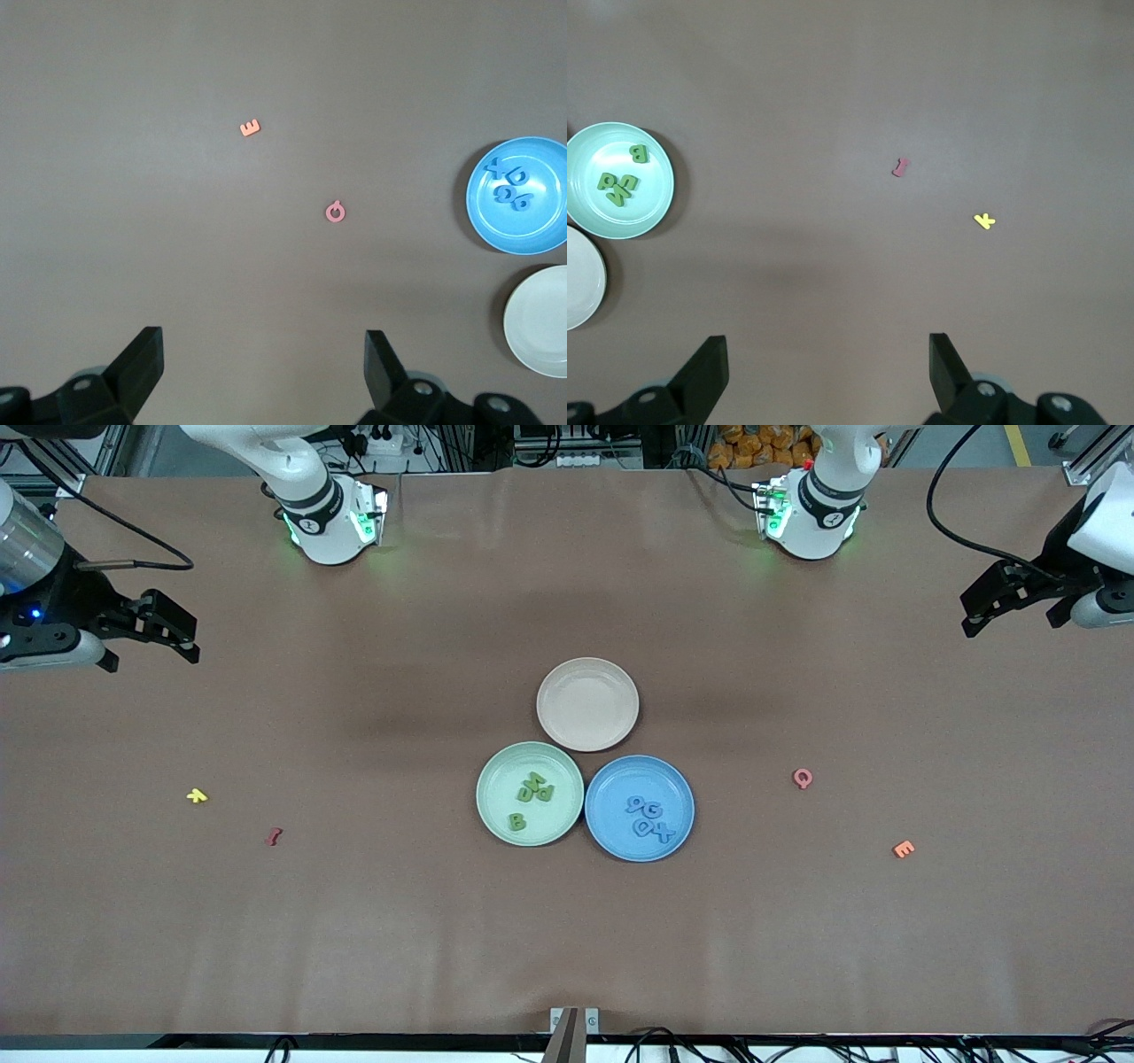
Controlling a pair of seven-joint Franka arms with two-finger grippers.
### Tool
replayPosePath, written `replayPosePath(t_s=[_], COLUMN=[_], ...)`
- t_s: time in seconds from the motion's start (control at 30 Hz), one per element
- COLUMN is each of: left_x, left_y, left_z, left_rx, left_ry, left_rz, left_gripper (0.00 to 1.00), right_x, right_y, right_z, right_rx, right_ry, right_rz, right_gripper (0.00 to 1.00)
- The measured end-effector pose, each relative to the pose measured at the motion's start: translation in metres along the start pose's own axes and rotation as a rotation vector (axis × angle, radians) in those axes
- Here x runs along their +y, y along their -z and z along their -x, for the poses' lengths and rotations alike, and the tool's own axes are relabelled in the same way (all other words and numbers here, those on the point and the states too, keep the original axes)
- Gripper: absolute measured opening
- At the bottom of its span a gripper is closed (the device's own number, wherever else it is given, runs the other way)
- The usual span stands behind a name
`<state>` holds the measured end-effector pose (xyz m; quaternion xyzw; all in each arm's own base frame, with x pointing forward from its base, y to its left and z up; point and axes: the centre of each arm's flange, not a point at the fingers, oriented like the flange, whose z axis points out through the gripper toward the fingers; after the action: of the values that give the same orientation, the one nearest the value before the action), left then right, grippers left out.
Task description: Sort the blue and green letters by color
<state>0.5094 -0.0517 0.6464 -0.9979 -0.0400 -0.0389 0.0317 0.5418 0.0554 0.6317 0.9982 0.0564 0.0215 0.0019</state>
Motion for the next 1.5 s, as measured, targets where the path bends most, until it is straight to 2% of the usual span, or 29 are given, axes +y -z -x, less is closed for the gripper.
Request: replayPosePath(t_s=[0.53,0.87,1.5], left_x=[-0.001,-0.003,-0.008], left_y=[-0.004,-0.005,-0.012], left_z=[0.001,0.001,-0.004], left_rx=[-0.013,-0.021,-0.027], left_ry=[-0.008,0.004,0.014], left_rz=[0.034,0.062,0.065], left_gripper=[1.00,1.00,1.00], right_x=[0.000,0.010,0.022], right_y=[-0.014,-0.014,-0.009], right_z=[0.006,0.005,0.005], right_rx=[-0.072,-0.066,-0.041], right_ry=[0.000,-0.019,-0.041], right_rz=[0.000,0.000,0.001], right_gripper=[1.00,1.00,1.00])
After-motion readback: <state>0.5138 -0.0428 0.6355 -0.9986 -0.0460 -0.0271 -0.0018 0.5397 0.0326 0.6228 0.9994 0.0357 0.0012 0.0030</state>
